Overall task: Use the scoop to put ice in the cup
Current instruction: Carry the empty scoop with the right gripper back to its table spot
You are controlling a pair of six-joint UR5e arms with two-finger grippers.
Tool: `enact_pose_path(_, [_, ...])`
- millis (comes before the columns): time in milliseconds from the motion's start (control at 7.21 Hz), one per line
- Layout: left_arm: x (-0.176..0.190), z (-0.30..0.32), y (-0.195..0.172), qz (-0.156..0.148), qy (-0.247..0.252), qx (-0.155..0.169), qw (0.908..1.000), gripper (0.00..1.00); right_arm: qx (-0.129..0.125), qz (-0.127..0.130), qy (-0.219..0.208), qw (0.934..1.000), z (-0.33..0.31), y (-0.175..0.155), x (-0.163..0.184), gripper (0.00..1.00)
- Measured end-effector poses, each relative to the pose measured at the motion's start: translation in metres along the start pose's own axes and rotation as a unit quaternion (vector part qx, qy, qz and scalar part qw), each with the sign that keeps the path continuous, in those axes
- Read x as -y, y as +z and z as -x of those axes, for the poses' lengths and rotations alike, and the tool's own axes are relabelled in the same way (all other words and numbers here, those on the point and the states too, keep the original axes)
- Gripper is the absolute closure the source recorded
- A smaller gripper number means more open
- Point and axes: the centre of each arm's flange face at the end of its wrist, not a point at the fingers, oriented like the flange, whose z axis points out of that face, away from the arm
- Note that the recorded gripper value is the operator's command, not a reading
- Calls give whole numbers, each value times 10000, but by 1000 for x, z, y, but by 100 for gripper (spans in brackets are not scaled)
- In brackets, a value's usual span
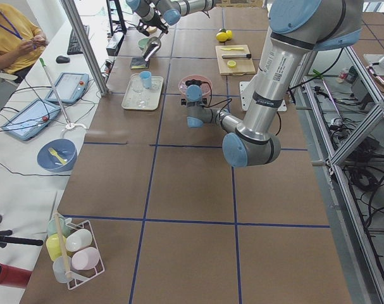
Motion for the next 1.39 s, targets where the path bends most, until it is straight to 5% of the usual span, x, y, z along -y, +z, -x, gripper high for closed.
enact_pose_path(416, [0,6,-6,-11,45,34,10000,0,501,-543,1104,9911,-25,18,-48,100])
enact_pose_path(1109, [-25,18,-24,130,336,110,9993,0,721,-928,1384,9834,-48,96,-140,100])
enact_pose_path(1387, [-28,25,-34,121,348,-42,9993,0,861,-1031,1981,9709,-32,138,-180,100])
